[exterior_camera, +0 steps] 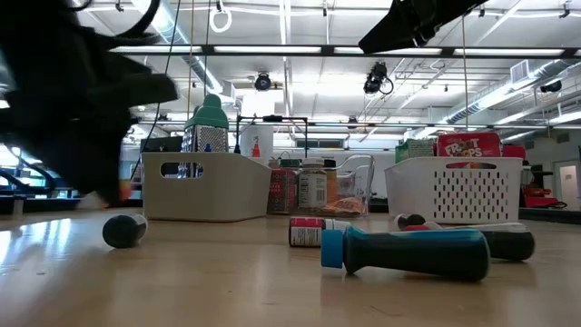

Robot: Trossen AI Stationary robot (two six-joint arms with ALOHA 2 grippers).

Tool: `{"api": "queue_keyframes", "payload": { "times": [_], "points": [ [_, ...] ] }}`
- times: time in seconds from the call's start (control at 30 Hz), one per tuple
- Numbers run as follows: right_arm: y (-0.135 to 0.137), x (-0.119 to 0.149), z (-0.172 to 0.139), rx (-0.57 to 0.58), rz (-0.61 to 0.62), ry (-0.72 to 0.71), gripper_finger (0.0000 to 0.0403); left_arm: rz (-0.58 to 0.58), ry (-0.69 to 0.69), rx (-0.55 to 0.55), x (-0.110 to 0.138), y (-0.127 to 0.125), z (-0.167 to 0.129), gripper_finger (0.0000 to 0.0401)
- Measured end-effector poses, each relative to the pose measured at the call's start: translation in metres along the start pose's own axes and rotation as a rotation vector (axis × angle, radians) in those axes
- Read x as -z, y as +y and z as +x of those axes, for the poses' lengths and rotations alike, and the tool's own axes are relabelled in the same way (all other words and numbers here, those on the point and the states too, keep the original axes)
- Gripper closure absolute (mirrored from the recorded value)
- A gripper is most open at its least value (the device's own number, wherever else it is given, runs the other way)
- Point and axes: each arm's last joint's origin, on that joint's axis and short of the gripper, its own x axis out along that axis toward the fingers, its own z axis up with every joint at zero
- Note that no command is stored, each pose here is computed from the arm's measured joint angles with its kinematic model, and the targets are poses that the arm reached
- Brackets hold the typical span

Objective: Pick & Place Kitchen Items
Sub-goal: Put the small orange food coloring bottle into the gray bin

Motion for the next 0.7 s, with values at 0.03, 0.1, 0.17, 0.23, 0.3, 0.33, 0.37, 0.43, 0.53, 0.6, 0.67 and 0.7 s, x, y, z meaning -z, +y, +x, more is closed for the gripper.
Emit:
{"api": "queue_keyframes", "payload": {
  "times": [0.03, 0.1, 0.17, 0.23, 0.3, 0.33, 0.37, 0.43, 0.53, 0.6, 0.67, 0.7],
  "points": [
    [0.000, 0.000, 0.000, 0.000, 0.000, 0.000, 0.0225, 0.004, -0.029, 0.014, -0.004, -0.001, -0.001, 0.0321],
    [0.000, 0.000, 0.000, 0.001, -0.007, -0.004, 0.0225, 0.028, -0.093, 0.032, -0.013, -0.002, -0.004, 0.0322],
    [0.000, -0.001, 0.000, 0.001, -0.026, -0.007, 0.0225, 0.079, -0.151, 0.031, -0.024, -0.002, -0.011, 0.0326],
    [0.000, -0.001, 0.000, 0.001, -0.028, -0.011, 0.0225, 0.108, -0.212, 0.044, -0.038, -0.002, -0.023, 0.0326],
    [0.000, -0.001, 0.000, 0.001, -0.028, -0.012, 0.0225, 0.123, -0.272, 0.057, -0.054, 0.000, -0.036, 0.0326],
    [0.000, -0.001, 0.000, 0.002, -0.027, -0.012, 0.0225, 0.127, -0.297, 0.061, -0.064, 0.001, -0.042, 0.0326],
    [0.000, -0.002, 0.000, 0.002, -0.024, -0.015, 0.0225, 0.131, -0.318, 0.060, -0.073, 0.002, -0.046, 0.0326],
    [0.000, -0.002, 0.000, 0.003, -0.013, -0.018, 0.0225, 0.139, -0.330, 0.056, -0.092, 0.005, -0.050, 0.0324],
    [-0.002, -0.003, 0.001, 0.007, -0.007, -0.024, 0.0225, 0.199, -0.326, 0.003, -0.118, 0.007, -0.043, 0.0324],
    [-0.003, -0.003, 0.001, 0.011, -0.002, -0.026, 0.0225, 0.263, -0.289, -0.038, -0.133, 0.007, -0.032, 0.0325],
    [-0.004, -0.002, 0.002, 0.015, 0.000, -0.022, 0.0225, 0.302, -0.250, -0.058, -0.147, 0.006, -0.017, 0.0325],
    [-0.004, -0.002, 0.002, 0.017, 0.002, -0.020, 0.0225, 0.315, -0.227, -0.078, -0.153, 0.007, -0.009, 0.0324]
  ]
}}
